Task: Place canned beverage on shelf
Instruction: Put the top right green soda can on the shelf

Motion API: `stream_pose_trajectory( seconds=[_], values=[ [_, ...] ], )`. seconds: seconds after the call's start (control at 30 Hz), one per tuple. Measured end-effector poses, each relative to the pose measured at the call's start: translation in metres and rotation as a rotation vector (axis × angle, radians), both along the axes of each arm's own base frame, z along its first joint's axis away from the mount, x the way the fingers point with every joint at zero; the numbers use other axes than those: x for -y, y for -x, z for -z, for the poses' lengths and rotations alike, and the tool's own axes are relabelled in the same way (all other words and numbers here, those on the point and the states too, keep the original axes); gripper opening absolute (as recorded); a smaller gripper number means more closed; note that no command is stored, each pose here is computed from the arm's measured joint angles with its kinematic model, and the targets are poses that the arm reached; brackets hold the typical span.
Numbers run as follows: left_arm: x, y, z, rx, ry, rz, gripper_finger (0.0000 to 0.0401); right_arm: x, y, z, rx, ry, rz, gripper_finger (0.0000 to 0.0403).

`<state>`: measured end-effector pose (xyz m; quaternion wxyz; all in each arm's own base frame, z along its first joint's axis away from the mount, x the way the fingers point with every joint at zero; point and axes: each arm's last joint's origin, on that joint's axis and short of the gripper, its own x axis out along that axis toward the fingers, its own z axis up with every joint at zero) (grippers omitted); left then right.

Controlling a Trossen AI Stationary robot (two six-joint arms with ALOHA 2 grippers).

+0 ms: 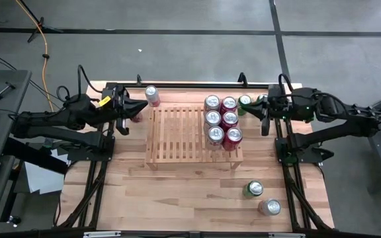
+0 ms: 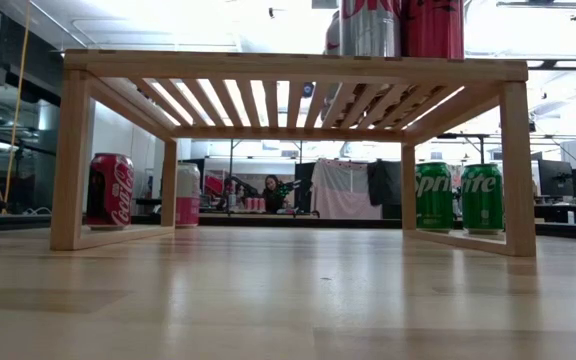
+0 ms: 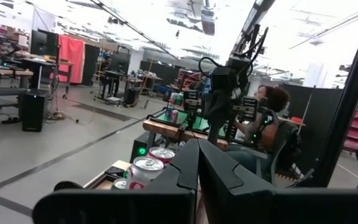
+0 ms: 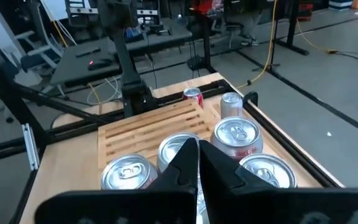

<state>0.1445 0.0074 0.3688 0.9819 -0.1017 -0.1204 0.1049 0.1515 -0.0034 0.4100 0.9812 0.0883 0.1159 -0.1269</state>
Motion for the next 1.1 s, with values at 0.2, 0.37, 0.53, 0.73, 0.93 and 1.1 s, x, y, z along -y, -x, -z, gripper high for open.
stream_pose_trajectory(
  seconds=[0.2,0.37,0.53,0.73,0.93,1.1],
  values=[
    [0.0000,0.0000,0.0001,-0.001,0.000,0.000,0.0000,0.0000,-0.0004,-0.0019,0.019,0.008,-0.002,0.0000],
    [0.0000,0.0000,0.0001,-0.002,-0.001,0.000,0.0000,-0.0001,-0.0004,-0.0019,0.019,0.008,-0.002,0.0000],
    [0.0000,0.0000,0.0002,-0.002,-0.001,0.000,0.0000,0.0006,-0.0003,-0.0020,0.019,0.013,0.019,0.0000],
    [0.0000,0.0000,0.0002,-0.002,-0.001,0.000,0.0000,0.0009,-0.0003,-0.0020,0.019,0.016,0.030,0.0000],
    [0.0000,0.0000,0.0001,-0.002,-0.001,0.000,0.0000,0.0009,-0.0003,-0.0019,0.023,-0.001,0.035,0.0000],
    [0.0000,0.0000,0.0001,-0.002,-0.001,0.000,0.0000,0.0009,-0.0003,-0.0019,0.023,-0.002,0.035,0.0000]
  ],
)
